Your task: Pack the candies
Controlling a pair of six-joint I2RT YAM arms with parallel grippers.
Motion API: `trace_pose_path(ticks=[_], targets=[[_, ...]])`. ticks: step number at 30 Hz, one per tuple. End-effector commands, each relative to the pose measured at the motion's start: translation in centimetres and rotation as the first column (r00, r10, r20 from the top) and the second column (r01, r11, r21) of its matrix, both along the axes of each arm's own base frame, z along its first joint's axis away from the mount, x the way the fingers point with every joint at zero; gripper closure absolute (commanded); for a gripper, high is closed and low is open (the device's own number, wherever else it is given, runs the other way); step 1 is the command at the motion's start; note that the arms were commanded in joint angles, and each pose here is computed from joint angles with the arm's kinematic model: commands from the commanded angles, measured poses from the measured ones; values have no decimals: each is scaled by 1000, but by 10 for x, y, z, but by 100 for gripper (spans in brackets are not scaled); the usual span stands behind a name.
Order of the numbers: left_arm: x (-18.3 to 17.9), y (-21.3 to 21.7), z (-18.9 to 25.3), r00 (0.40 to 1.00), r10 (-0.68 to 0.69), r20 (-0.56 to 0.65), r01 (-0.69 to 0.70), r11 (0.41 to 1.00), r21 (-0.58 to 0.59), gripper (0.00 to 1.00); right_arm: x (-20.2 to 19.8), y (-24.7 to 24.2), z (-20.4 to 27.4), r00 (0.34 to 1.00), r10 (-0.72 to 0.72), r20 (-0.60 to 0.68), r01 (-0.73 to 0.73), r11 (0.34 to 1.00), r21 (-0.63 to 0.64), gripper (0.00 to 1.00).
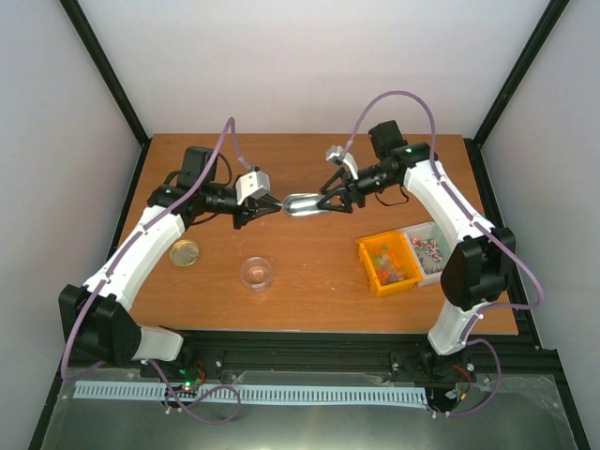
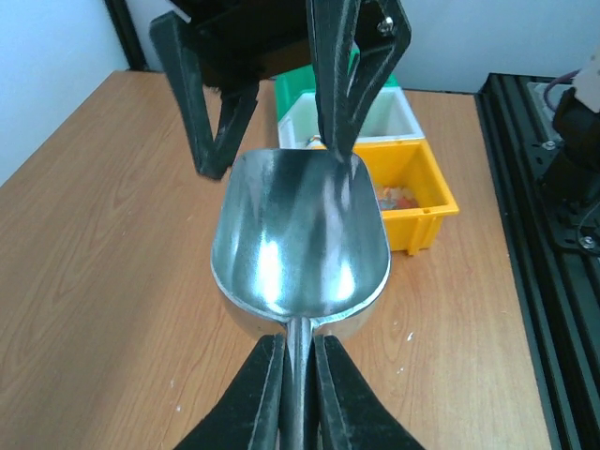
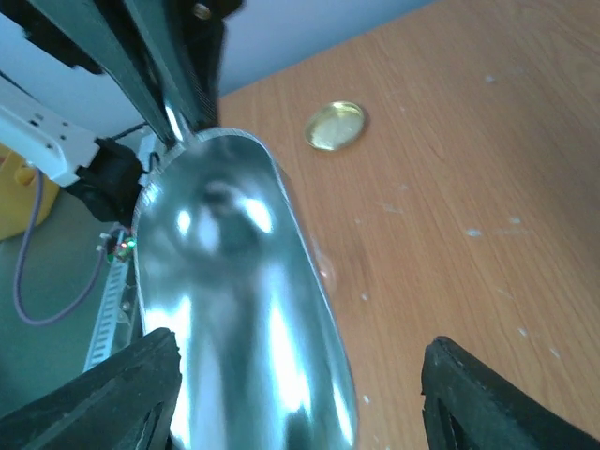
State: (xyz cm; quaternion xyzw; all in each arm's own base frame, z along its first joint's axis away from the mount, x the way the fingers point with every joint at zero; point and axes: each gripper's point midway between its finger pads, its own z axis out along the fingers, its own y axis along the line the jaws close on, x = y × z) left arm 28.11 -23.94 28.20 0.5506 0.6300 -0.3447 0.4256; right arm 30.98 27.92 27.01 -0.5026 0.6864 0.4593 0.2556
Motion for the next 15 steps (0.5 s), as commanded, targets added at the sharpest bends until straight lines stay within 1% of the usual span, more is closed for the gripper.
trace_pose_path(ticks=[1, 3, 5, 6, 7, 9, 11, 13, 15], targets=[[17, 7, -3, 992, 120, -29, -119, 992, 27, 99, 36, -39, -1, 975, -219, -47, 218, 976, -26, 28], [24, 11, -5, 985, 172, -35, -170, 985, 41, 99, 54, -65, -6, 935, -351, -55, 347, 935, -73, 27], [27, 14, -7, 980, 199, -32, -197, 979, 49, 99, 67, -95, -14, 877, -478, -53, 469, 874, -127, 26], [30, 15, -7, 976, 217, -25, -216, 976, 43, 99, 73, -110, -16, 836, -546, -53, 534, 832, -147, 26], [36, 17, -5, 967, 253, -21, -252, 967, 31, 99, 80, -130, -18, 779, -625, -45, 611, 773, -170, 26], [45, 21, -2, 947, 321, -21, -321, 947, 15, 99, 91, -176, -23, 623, -782, -7, 760, 608, -229, 23], [54, 26, -2, 925, 380, -19, -380, 925, 12, 99, 92, -218, -32, 473, -881, -13, 842, 457, -286, 22], [63, 31, -2, 898, 438, -28, -438, 899, 11, 99, 86, -262, -42, 307, -951, -39, 886, 300, -352, 21], [69, 34, -4, 879, 476, -36, -475, 880, 22, 99, 70, -302, -56, 158, -985, -72, 886, 174, -429, 20]])
